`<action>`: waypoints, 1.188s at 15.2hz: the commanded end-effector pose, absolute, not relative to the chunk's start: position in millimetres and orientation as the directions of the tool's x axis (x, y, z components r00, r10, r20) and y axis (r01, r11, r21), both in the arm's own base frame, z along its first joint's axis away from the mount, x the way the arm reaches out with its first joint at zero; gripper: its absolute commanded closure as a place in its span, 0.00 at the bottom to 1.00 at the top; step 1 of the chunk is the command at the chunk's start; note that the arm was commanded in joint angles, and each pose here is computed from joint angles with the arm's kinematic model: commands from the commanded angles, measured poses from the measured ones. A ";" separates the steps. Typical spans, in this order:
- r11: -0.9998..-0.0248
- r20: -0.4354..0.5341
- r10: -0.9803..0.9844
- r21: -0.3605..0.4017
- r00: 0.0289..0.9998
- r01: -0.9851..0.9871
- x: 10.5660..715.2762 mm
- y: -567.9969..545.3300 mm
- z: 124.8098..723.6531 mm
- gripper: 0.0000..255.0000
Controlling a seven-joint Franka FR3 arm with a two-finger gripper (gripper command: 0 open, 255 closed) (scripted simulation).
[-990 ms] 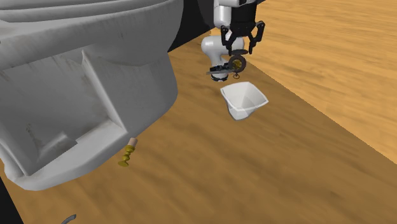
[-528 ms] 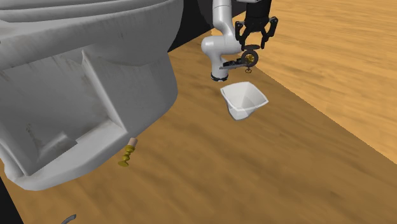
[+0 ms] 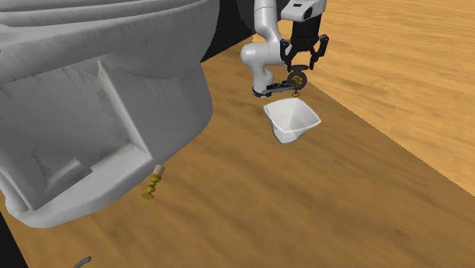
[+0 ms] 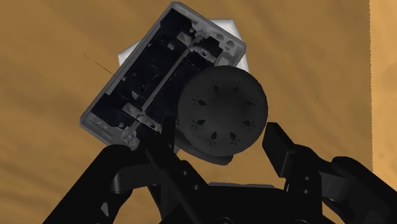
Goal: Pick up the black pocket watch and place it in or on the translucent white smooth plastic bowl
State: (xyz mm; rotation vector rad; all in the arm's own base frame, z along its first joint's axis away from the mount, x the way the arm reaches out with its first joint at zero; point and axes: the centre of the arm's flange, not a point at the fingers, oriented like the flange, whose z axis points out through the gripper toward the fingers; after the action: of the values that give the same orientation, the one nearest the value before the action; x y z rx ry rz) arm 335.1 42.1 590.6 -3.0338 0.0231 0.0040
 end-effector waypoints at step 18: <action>-0.994 -0.002 -0.015 -0.108 1.000 -0.015 335.0 41.8 516.5 1.00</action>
State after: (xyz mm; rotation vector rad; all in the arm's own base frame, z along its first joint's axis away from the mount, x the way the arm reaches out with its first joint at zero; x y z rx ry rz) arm 335.1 42.0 517.2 -3.0335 0.0229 0.0011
